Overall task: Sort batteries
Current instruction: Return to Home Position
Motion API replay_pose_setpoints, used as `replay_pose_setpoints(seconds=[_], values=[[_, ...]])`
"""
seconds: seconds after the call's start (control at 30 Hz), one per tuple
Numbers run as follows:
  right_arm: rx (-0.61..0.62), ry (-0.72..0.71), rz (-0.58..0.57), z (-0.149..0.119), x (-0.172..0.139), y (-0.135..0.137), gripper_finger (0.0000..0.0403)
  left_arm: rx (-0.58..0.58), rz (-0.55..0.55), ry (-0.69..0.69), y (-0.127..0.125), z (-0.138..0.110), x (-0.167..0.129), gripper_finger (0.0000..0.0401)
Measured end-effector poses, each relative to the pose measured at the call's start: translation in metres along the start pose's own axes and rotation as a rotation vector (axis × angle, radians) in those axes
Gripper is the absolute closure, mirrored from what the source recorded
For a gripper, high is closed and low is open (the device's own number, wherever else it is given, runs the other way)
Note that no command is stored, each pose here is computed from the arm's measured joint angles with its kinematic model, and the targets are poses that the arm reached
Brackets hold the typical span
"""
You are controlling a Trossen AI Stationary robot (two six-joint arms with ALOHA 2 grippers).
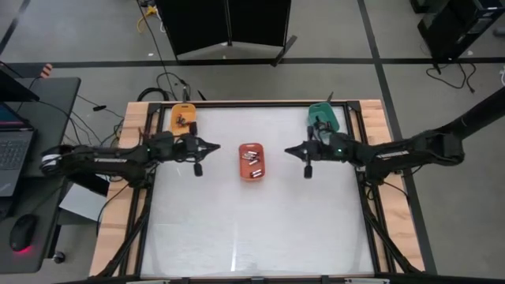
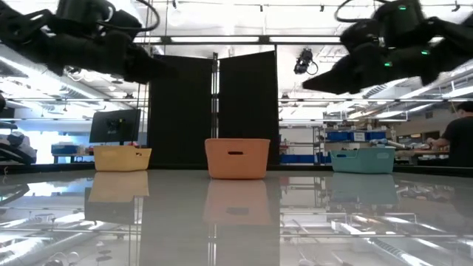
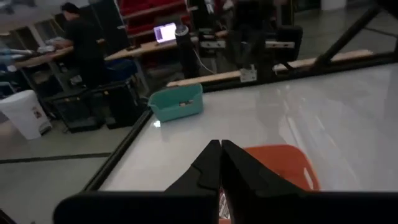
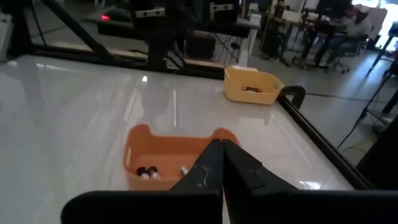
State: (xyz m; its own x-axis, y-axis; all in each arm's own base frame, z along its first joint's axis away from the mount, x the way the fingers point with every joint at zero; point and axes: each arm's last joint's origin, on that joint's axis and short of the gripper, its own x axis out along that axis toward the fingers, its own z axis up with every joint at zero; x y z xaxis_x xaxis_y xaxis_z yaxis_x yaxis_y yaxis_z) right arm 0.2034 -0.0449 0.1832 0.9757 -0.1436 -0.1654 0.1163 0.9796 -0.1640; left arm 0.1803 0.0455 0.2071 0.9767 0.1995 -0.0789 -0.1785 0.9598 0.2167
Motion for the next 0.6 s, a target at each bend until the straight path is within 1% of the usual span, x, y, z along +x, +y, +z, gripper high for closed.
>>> replay_pose_setpoints(seconds=[0.17, 0.33, 0.6], values=[[0.008, -0.054, -0.015, -0.009, -0.023, 0.003, 0.0396, -0.020, 0.029, -0.052, -0.002, -0.008, -0.022, 0.0387], [0.016, -0.108, -0.035, -0.013, -0.040, 0.003, 0.0396, -0.047, 0.108, -0.074, -0.004, -0.024, -0.042, 0.0387], [0.036, -0.138, -0.039, -0.021, -0.054, 0.006, 0.0396, -0.070, 0.123, -0.129, -0.008, -0.034, -0.060, 0.0387]])
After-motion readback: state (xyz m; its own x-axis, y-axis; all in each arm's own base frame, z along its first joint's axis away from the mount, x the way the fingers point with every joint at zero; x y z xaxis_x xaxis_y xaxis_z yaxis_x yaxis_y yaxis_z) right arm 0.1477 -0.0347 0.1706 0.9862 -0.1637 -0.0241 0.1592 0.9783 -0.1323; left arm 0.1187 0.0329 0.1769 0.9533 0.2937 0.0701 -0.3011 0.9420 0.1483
